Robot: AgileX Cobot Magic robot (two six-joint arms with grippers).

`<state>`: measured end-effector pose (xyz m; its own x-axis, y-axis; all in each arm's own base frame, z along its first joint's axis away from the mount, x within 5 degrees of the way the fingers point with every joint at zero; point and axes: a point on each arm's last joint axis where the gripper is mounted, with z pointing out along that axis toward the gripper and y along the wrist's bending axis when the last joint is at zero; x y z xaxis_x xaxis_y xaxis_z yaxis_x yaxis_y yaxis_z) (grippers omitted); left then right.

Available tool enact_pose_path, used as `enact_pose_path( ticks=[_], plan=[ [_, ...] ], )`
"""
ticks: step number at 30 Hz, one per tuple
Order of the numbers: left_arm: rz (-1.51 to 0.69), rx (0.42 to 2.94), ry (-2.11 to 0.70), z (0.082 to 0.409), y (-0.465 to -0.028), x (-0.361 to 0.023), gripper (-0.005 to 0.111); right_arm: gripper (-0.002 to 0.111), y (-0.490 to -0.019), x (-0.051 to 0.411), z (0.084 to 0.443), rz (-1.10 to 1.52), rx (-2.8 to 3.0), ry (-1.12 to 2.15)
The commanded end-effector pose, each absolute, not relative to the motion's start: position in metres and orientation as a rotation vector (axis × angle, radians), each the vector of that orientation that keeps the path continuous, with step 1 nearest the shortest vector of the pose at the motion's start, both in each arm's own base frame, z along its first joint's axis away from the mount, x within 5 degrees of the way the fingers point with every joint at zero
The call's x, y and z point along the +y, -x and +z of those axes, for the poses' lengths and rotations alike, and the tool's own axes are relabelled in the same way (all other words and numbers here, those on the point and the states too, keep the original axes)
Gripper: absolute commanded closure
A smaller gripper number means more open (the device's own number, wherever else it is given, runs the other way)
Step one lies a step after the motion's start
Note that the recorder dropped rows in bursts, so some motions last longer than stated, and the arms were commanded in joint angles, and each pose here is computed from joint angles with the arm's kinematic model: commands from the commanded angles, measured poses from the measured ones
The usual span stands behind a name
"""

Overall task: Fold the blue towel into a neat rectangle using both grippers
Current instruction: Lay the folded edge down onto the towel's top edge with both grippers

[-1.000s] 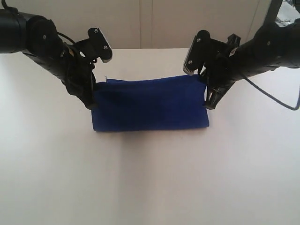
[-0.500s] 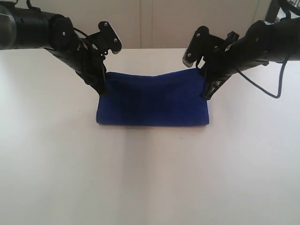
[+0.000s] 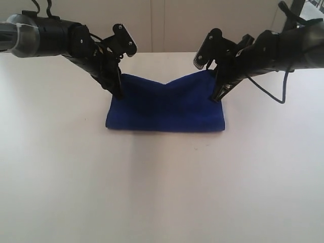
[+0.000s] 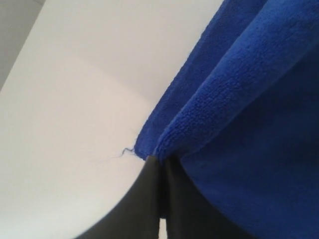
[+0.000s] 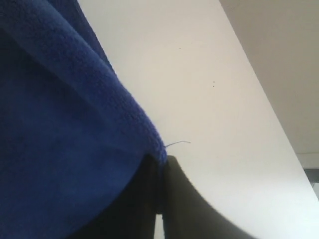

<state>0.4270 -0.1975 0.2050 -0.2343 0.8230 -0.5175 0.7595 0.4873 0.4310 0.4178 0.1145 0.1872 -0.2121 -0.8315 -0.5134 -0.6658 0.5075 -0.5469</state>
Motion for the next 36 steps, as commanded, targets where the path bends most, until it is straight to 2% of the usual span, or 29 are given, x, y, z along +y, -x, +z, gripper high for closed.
enact_pose_path(
  ticks=[1,17,20,22,24,26,29,31,33,36],
  plan=[
    [0.119,2.025,-1.251,0.205,-0.436,-0.19,0.107,0.108,-0.429,0.109,0.183,-0.271,1.963,1.169],
    [0.126,2.007,-1.231,0.193,-0.443,-0.191,0.107,0.108,-0.439,0.108,0.171,-0.298,1.947,1.143],
    [0.126,2.01,-1.233,0.192,-0.443,-0.191,0.107,0.1,-0.439,0.108,0.171,-0.299,1.946,1.141],
    [0.126,2.01,-1.233,0.192,-0.443,-0.191,0.106,0.091,-0.439,0.108,0.171,-0.299,1.946,1.141],
    [0.127,2.01,-1.238,0.191,-0.443,-0.191,0.101,0.083,-0.439,0.108,0.171,-0.298,1.947,1.14],
    [0.126,2.013,-1.241,0.19,-0.443,-0.191,0.09,0.076,-0.439,0.108,0.171,-0.298,1.947,1.14],
    [0.126,2.013,-1.241,0.19,-0.443,-0.191,0.071,0.072,-0.439,0.108,0.171,-0.298,1.947,1.14],
    [0.126,2.015,-1.242,0.19,-0.443,-0.191,0.062,0.072,-0.439,0.108,0.171,-0.298,1.947,1.14],
    [0.126,2.015,-1.242,0.19,-0.443,-0.191,0.058,0.072,-0.439,0.108,0.171,-0.298,1.947,1.14],
    [0.125,2.018,-1.244,0.19,-0.443,-0.191,0.057,0.072,-0.439,0.108,0.171,-0.297,1.948,1.141]
  ],
)
